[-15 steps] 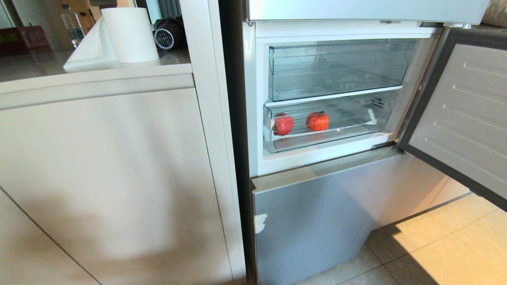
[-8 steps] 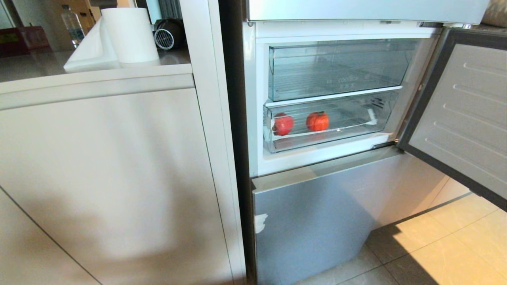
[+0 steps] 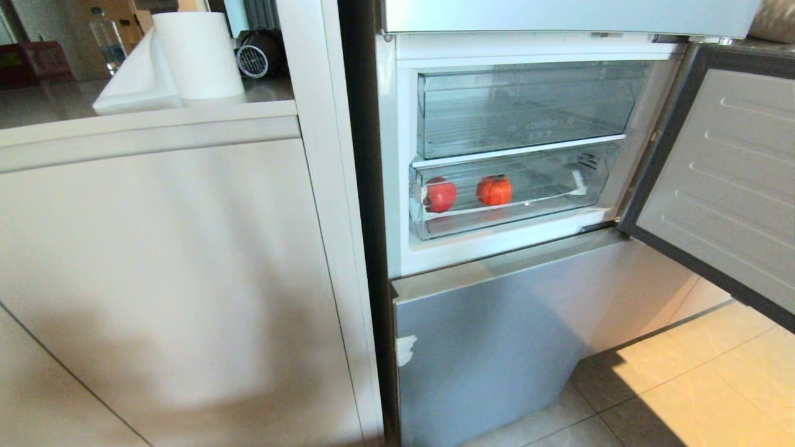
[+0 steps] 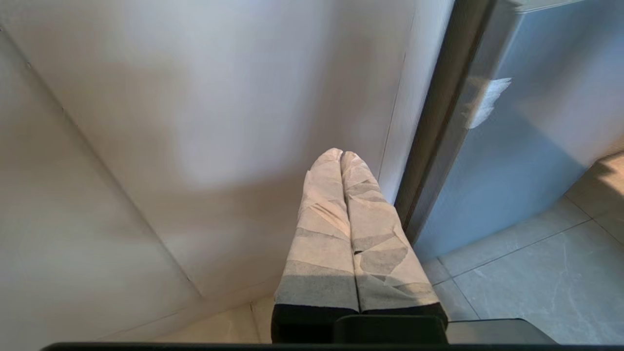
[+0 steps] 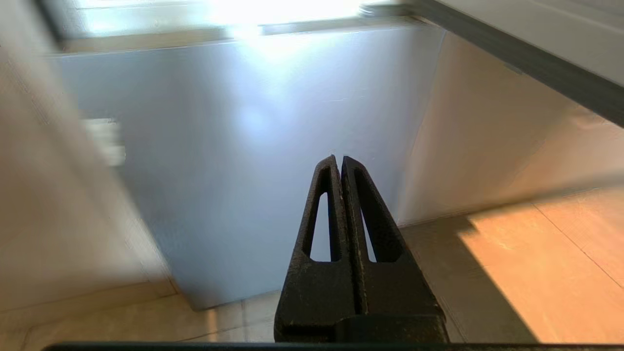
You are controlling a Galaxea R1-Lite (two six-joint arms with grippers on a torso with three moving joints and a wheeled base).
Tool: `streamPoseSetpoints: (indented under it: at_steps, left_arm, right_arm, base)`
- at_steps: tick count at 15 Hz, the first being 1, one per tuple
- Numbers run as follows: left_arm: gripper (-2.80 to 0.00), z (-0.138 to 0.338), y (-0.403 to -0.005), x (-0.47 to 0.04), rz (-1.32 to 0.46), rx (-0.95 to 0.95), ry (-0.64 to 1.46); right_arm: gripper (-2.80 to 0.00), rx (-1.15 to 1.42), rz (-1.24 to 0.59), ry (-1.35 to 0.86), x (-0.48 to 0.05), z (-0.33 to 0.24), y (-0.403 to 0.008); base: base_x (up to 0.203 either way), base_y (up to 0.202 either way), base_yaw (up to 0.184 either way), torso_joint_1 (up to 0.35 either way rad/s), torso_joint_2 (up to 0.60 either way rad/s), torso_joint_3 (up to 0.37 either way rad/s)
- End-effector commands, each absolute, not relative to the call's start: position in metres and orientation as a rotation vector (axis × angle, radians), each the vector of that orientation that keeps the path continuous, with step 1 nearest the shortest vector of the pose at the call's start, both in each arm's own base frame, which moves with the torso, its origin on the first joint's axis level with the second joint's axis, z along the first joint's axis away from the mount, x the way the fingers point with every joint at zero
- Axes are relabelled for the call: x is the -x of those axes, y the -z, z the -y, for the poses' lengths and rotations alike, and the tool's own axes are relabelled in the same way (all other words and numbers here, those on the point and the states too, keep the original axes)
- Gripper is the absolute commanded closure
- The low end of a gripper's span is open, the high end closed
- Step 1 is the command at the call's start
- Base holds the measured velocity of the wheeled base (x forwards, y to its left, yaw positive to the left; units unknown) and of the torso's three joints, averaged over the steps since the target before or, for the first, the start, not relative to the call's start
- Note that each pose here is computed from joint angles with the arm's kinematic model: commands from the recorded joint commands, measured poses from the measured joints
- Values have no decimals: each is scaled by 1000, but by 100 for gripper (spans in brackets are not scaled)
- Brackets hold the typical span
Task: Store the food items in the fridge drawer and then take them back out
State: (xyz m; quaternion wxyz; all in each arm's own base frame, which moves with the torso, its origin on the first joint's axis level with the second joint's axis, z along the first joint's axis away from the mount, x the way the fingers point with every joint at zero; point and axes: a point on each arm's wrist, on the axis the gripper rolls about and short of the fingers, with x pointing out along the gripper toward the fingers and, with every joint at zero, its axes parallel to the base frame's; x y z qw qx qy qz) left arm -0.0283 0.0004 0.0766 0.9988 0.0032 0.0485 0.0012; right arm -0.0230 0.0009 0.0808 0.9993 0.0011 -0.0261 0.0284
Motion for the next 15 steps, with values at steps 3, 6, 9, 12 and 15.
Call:
streamPoseSetpoints:
  at_steps: [3,6,9,12,15]
  left_arm:
    - [0,0,-76,28,-98,-7,-3]
    - [0,0,-76,28,-98,-7,-3]
    - [0,0,-76,28,-98,-7,-3]
    - [0,0,-76,28,-98,-7,-3]
    - [0,0,-76,28,-98,-7,-3]
  right_arm:
    - [0,-45,48,-64,23,-1,-81]
    - [0,-49,49,-67,23,-1,-81]
    - [0,-100,43,-62,23,-1,-80]
    - [0,-113,75,-73,25,-1,-87]
    - [0,-235,263,45,46,2,-140]
  base:
    - [2,5,-161,1,4,2]
    - [-2,6,-173,1,1,3]
    - [-1,8,-164,5,1,2]
    - [-1,2,-59,2,4,-1]
    - [0,0,0,0,0,0]
